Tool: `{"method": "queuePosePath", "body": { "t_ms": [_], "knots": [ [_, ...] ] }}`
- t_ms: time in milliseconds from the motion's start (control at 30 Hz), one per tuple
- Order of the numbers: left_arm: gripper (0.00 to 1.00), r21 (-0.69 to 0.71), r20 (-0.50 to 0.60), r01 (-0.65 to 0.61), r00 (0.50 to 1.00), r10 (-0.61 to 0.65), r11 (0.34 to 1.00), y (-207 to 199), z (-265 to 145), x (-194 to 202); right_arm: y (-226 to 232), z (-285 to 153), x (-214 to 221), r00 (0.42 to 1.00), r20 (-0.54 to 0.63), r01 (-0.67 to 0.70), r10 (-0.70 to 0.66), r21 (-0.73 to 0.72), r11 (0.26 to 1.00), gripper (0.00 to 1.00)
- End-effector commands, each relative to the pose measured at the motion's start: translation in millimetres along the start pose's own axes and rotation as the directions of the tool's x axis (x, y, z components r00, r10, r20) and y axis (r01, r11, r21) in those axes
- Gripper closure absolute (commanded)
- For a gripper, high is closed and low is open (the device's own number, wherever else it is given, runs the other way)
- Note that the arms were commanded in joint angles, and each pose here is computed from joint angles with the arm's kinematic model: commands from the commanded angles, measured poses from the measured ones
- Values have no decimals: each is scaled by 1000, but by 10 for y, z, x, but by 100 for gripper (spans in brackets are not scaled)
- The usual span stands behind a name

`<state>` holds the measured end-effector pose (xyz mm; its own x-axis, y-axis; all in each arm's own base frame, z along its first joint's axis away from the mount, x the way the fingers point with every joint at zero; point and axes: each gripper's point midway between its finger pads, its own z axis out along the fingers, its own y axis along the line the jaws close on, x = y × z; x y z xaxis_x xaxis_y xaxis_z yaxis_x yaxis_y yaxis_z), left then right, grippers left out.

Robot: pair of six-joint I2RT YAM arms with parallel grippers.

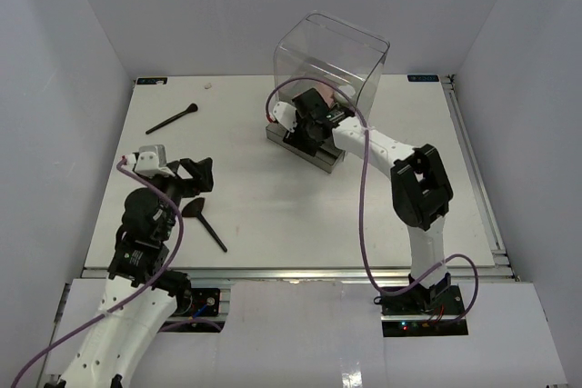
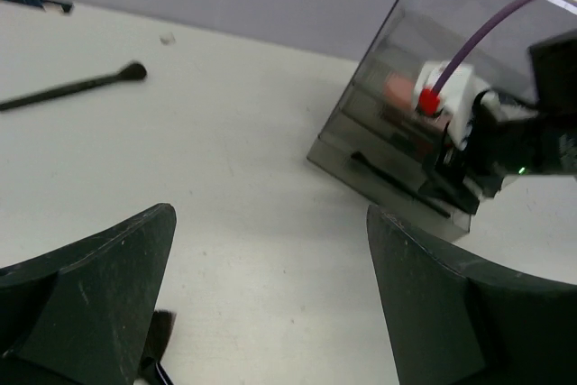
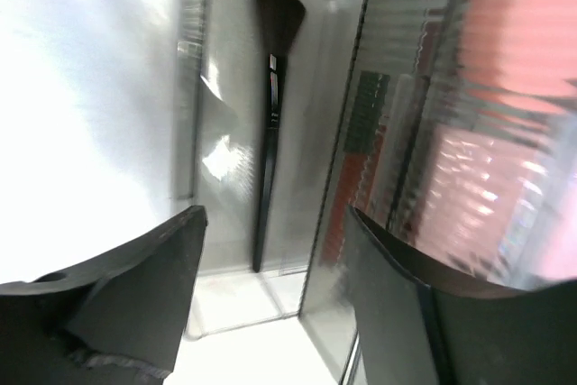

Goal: Organize the makeup

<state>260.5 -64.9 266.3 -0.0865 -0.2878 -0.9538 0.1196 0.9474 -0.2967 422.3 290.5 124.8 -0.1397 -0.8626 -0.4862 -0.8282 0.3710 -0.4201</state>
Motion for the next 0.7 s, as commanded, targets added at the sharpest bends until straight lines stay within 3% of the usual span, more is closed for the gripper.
{"method": "queuePosePath", "body": {
  "t_ms": [0, 67, 200, 300, 400, 533, 667],
  "knots": [
    [2, 51, -232, 120, 967, -106, 991, -243, 92, 313, 183, -1074, -408, 953, 286, -60, 101, -146, 987, 23],
    [3, 1, -332, 189, 926, -178, 982, -263, 123, 496, 459, -1344, -336, 918, 366, -54, 154, -270, 961, 16],
    [16, -136, -513, 249, 810, -284, 959, -222, 19, 884, 793, -1594, -116, 860, 428, -64, 276, -447, 892, 9],
    [29, -322, -614, 186, 705, -355, 928, -3, -94, 1253, 913, -1722, 69, 823, 450, -62, 348, -537, 841, 9],
    [34, -462, -643, 127, 634, -430, 878, 161, -193, 1493, 810, -1799, 202, 802, 461, -92, 379, -533, 841, 9],
    [31, -569, -643, 50, 595, -483, 820, 347, -306, 1695, 773, -1947, 200, 782, 502, -77, 369, -510, 857, 9],
    [30, -632, -628, -23, 600, -495, 775, 536, -389, 1830, 768, -1979, 225, 782, 511, -77, 356, -488, 869, 8]
  ]
}}
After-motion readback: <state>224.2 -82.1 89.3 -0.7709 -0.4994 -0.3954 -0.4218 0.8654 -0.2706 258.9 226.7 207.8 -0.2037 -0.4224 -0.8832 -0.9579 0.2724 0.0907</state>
